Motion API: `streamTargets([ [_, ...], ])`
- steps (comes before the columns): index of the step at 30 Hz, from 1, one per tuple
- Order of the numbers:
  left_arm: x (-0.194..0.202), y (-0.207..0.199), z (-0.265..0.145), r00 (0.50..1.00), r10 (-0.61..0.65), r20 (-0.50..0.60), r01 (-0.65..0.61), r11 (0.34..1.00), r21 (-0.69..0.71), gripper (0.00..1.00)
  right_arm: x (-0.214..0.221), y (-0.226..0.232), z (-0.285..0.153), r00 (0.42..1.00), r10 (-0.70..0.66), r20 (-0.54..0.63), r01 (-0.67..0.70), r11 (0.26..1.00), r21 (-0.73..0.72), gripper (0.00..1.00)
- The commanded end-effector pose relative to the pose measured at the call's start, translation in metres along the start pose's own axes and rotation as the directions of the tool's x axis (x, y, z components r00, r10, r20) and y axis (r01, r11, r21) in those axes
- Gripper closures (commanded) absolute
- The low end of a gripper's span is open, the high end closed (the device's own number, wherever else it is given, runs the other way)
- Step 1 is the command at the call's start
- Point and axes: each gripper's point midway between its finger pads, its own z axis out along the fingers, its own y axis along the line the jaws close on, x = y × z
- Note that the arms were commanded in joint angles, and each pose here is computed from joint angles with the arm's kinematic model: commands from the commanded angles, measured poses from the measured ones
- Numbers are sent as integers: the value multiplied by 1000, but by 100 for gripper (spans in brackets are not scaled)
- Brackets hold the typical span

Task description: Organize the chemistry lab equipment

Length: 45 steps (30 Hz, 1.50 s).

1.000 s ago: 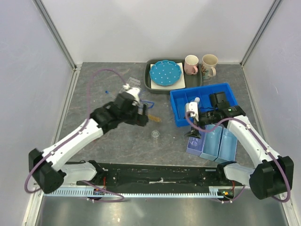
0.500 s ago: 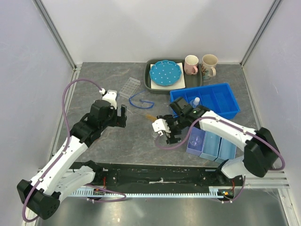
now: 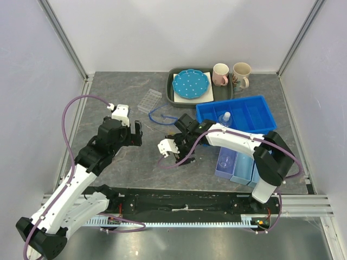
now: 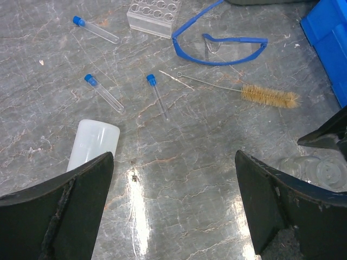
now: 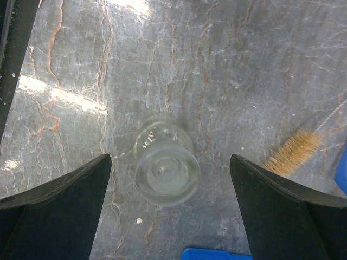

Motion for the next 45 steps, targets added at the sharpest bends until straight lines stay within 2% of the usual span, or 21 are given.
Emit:
streamTargets([
  [1, -11, 4, 1, 999, 14, 51, -13, 1000, -16, 1, -6, -2, 6, 1000, -2, -12, 2, 1000, 0, 2],
  [4, -13, 5, -1, 998, 9, 64, -8, 1000, -23, 1, -2, -4, 11, 1000, 12, -26, -12, 1000, -1, 3],
  [13, -15, 7, -4, 997, 9, 80, -7, 1000, -28, 2, 4, -3, 24, 998, 48, -46, -49, 999, -17, 17],
  [16, -15, 7, -5, 996, 7, 86, -5, 1000, -25, 1, 5, -3, 26, 997, 62, -53, -63, 998, -13, 27],
  [18, -16, 6, -6, 996, 5, 89, -4, 1000, -20, 2, 3, -3, 27, 996, 79, -47, -80, 997, -17, 38],
  [23, -17, 7, -8, 995, 3, 98, -1, 1000, -18, 2, -3, 0, 25, 995, 98, -23, -99, 995, -26, 53],
  [25, -17, 7, -8, 995, 3, 99, -1, 1000, -18, 2, -6, 0, 23, 994, 106, -10, -106, 994, -28, 63],
  [27, -18, 7, -9, 994, 3, 105, -1, 1000, -16, 2, -9, 2, 20, 994, 110, -4, -110, 994, -26, 69],
  [29, -19, 7, -10, 994, 2, 108, 0, 1000, -16, 2, -10, 2, 13, 994, 111, -4, -111, 994, -17, 70],
  [32, -19, 7, -10, 994, 2, 108, 0, 1000, -16, 2, -14, 5, -11, 995, 104, 7, -104, 995, 3, 70],
  [37, -19, 7, -11, 994, 2, 112, -1, 1000, -14, 2, -20, -6, -84, 989, 120, 83, -130, 984, 124, 71],
  [40, -20, 7, -11, 993, 3, 115, -1, 1000, -14, 2, -5, -10, -125, 981, 174, 91, -189, 962, 199, 71],
  [45, -20, 5, -11, 994, 3, 113, -2, 1000, -3, 2, 40, -5, -190, 946, 314, 76, -320, 880, 352, 71],
])
